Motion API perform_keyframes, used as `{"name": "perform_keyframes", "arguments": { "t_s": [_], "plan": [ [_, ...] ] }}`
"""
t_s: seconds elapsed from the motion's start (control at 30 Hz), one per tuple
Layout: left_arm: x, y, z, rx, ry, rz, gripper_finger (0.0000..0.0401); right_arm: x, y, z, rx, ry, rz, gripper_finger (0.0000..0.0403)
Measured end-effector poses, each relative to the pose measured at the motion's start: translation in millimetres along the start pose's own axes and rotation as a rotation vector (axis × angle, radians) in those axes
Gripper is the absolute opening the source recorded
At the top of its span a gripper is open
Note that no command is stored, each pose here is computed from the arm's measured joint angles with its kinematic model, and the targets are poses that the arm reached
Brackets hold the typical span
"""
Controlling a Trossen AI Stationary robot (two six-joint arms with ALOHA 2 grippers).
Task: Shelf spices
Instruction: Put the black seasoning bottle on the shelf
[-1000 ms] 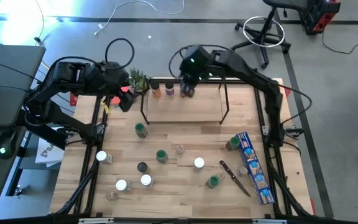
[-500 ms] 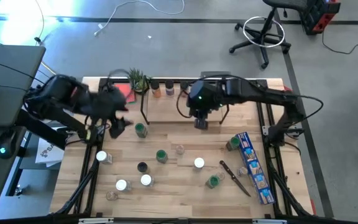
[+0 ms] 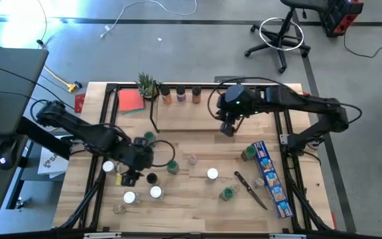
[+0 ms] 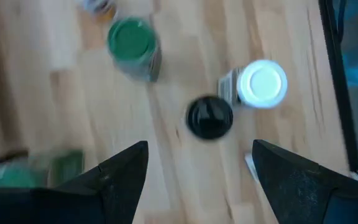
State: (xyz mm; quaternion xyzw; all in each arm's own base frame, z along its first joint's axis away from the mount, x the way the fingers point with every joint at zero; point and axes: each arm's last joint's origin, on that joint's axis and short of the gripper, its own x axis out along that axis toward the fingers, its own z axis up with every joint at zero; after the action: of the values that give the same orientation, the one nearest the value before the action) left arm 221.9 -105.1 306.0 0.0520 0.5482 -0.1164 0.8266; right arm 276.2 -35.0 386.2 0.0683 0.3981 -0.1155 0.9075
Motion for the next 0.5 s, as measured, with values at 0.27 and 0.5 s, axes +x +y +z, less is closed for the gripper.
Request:
{"name": "perform_keyframes", "arguments": {
  "t_s": [0.27, 0.5],
  "plan": [
    [38.4, -1.7, -7.3, 0.098, -0.019, -0.092, 0.0293, -40.6, -4.6, -10.9, 0.088, -0.053, 0.009, 0.0084],
    [61.1, -0.8, -13.3, 0.092, 0.052, -0.060, 0.0308, -61.0, -8.2, -21.8, 0.164, -0.049, -0.020, 0.0084]
  ]
}}
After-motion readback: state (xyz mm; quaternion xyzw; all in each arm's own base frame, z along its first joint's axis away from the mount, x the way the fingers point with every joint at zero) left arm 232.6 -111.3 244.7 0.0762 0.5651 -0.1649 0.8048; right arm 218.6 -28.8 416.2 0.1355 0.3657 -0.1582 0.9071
